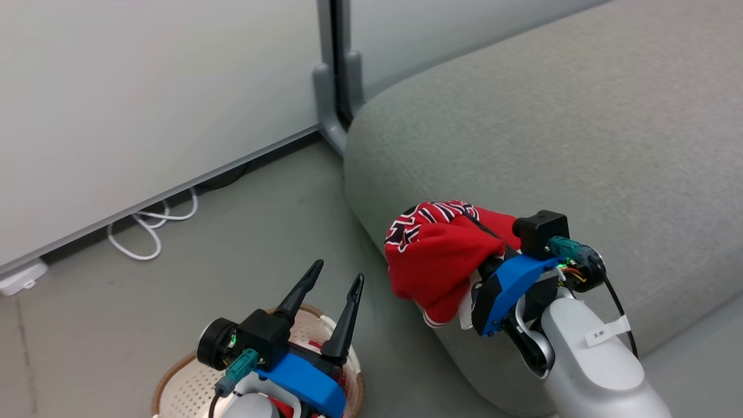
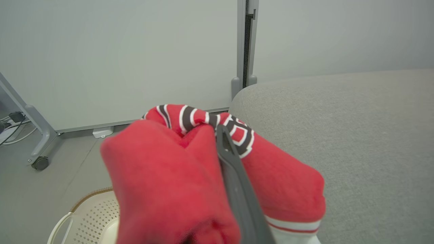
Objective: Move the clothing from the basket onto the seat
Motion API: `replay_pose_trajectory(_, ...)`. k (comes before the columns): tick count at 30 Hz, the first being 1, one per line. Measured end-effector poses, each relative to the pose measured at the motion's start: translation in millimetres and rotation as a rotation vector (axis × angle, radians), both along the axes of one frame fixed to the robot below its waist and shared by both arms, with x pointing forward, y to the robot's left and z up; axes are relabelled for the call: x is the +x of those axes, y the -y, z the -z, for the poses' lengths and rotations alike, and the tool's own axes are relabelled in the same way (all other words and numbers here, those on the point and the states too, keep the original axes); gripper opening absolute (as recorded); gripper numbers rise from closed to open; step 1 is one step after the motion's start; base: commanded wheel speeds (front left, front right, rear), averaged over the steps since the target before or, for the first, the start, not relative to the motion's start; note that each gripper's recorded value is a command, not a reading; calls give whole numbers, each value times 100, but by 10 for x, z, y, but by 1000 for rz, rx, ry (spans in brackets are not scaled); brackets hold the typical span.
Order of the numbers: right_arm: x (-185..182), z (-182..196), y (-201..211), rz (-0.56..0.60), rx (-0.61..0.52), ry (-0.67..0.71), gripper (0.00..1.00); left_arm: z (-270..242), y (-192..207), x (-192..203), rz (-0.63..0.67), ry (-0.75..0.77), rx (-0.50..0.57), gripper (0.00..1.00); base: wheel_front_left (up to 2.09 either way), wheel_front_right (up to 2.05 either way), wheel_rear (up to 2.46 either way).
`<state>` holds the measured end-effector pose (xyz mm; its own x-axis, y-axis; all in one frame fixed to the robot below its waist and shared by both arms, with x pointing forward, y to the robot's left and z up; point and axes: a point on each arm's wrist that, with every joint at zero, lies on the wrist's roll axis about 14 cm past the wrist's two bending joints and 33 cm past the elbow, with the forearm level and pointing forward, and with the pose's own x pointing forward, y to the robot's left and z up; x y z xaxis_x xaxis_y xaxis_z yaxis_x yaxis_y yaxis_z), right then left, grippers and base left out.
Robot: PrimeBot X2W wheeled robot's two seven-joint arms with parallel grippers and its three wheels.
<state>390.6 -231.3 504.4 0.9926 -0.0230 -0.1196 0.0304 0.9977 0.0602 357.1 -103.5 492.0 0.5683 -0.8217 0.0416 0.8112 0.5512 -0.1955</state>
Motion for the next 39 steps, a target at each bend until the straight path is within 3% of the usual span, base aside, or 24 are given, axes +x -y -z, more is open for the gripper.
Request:
replay_pose_trajectory(11,-279,106,452,143,13,-22,0,107,398,-111,144,-16,4,100,0,0,0)
replay_pose_trajectory(22,-268,150,536,171,13,-29,0,199,460,-81,174,-35,10,100,0,0,0)
replay_pose_trajectory(33,387,-278,1012,226,-88,34,0,365,424,352,159,-8,4,100,0,0,0)
replay_pose_trajectory(39,760,-496,1582,322,-144,68,0,716,294,632,145,-38,21,100,0,0,0)
